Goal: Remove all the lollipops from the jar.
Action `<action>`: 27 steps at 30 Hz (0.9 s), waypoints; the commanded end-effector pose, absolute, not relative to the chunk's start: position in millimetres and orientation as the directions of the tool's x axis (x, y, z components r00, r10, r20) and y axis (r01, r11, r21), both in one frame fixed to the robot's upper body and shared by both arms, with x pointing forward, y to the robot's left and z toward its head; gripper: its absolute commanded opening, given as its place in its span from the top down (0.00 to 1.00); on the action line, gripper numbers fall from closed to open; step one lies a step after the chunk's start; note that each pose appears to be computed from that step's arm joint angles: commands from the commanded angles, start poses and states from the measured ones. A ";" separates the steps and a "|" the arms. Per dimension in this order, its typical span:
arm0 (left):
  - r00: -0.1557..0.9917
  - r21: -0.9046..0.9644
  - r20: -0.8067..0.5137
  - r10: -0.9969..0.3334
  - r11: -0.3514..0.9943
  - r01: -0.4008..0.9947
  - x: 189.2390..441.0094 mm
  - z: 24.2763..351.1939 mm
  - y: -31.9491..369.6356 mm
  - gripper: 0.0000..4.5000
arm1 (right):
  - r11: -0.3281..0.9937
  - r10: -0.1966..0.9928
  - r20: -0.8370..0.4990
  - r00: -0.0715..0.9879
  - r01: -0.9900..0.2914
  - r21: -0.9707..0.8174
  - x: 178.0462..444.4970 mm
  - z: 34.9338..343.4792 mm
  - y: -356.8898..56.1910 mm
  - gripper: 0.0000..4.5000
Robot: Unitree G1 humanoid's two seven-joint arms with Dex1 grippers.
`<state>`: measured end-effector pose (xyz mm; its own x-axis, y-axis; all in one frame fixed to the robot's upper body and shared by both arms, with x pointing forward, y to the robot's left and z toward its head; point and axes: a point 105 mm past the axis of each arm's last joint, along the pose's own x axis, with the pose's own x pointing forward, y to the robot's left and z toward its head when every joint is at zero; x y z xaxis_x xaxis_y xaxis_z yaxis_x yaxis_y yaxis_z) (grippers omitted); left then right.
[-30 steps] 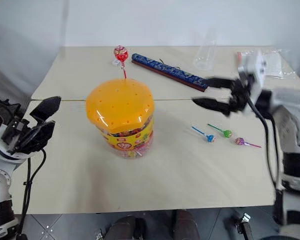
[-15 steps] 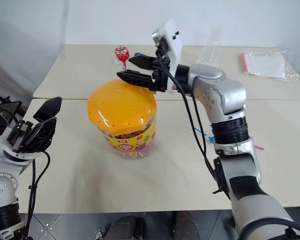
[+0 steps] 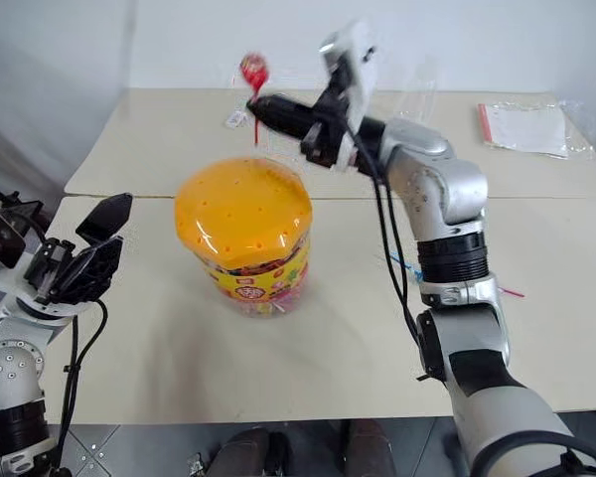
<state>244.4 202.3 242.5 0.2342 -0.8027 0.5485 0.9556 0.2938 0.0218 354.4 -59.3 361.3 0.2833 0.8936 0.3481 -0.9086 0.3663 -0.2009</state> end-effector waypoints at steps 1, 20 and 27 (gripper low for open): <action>0.151 0.097 0.466 -0.872 0.220 0.971 233.4 245.8 193.8 0.00 | 0.461 0.862 0.356 0.361 -0.850 -0.255 349.0 372.7 -118.2 1.00; 0.063 0.168 0.233 -0.970 0.104 0.980 229.9 231.0 177.6 0.00 | 0.659 0.351 -0.586 0.730 -0.638 -0.399 315.9 148.7 -338.0 1.00; 0.096 0.181 0.199 -0.975 0.133 0.974 226.5 233.3 185.4 0.00 | 0.633 0.474 -0.463 0.749 -0.655 -0.412 312.4 170.8 -328.4 0.47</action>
<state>232.4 182.7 227.6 0.0954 -0.9710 0.2191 0.9823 0.1275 0.1375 314.4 -331.8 152.2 0.7305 0.4291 -0.5313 -0.6574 0.6525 -0.3769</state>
